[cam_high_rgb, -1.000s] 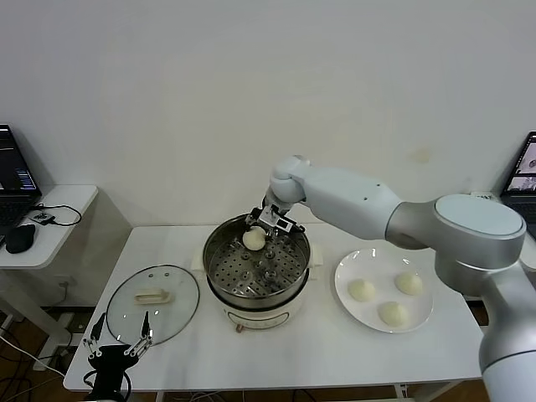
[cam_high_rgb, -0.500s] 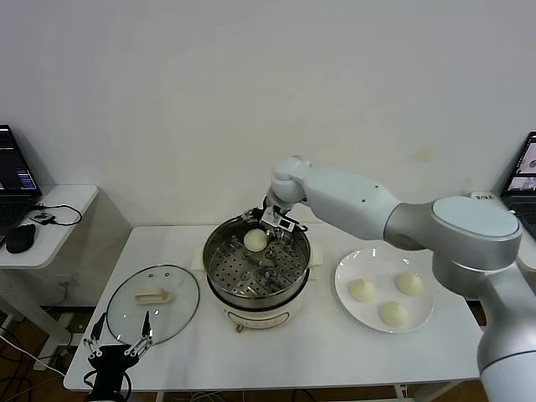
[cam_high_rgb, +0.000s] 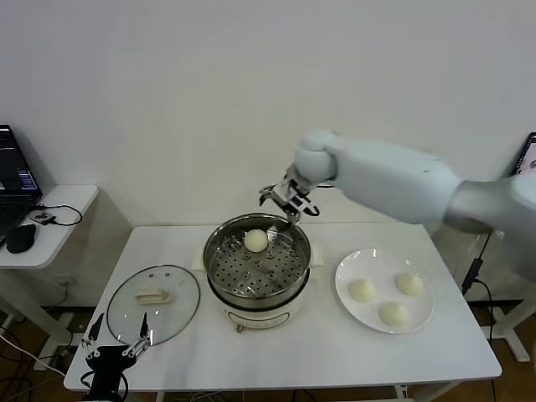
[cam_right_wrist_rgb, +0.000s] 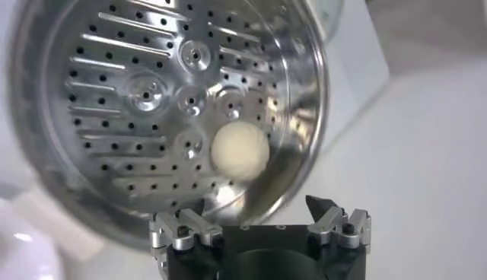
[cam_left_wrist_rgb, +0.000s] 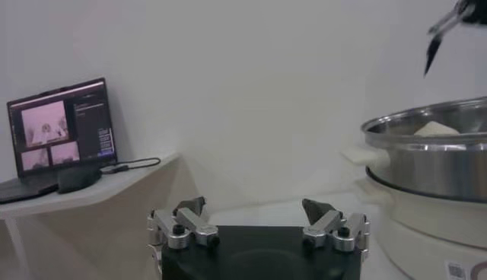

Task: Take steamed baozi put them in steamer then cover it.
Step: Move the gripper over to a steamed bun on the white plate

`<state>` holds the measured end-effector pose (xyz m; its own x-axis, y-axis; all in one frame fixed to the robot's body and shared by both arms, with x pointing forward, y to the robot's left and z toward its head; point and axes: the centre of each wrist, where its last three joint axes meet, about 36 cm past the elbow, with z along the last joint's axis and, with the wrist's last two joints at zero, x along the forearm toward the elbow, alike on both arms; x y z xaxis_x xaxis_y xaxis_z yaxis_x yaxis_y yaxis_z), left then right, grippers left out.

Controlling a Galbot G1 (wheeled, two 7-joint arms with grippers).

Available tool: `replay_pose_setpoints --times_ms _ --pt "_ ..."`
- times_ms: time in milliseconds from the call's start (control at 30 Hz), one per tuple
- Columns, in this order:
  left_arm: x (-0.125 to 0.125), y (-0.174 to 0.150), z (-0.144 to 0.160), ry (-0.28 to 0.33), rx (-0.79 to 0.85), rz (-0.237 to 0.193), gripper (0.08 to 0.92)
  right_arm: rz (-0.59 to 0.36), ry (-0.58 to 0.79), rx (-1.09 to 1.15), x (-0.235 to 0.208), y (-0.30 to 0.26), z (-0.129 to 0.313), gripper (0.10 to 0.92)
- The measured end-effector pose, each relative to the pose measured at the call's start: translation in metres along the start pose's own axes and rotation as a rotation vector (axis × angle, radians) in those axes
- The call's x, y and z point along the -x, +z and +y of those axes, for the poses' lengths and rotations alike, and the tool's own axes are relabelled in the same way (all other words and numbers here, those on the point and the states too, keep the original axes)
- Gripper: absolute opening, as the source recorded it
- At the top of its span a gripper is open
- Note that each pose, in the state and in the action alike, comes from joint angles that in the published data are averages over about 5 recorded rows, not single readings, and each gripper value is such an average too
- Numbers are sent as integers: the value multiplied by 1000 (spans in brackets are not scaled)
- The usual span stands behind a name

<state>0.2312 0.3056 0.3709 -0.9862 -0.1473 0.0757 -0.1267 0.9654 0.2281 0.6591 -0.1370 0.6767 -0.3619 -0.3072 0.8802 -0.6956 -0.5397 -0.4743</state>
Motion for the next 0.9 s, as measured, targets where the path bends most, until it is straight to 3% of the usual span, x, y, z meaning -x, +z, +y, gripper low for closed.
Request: replay_pose_setpoints --times_ms 333,567,900 --pt "9 -1 8 5 9 2 823 95 -49 286 -31 50 102 823" --pt "12 4 7 6 8 17 823 129 -92 390 -12 68 159 823" --pt "11 9 13 -8 18 38 823 160 -145 469 32 87 203 823"
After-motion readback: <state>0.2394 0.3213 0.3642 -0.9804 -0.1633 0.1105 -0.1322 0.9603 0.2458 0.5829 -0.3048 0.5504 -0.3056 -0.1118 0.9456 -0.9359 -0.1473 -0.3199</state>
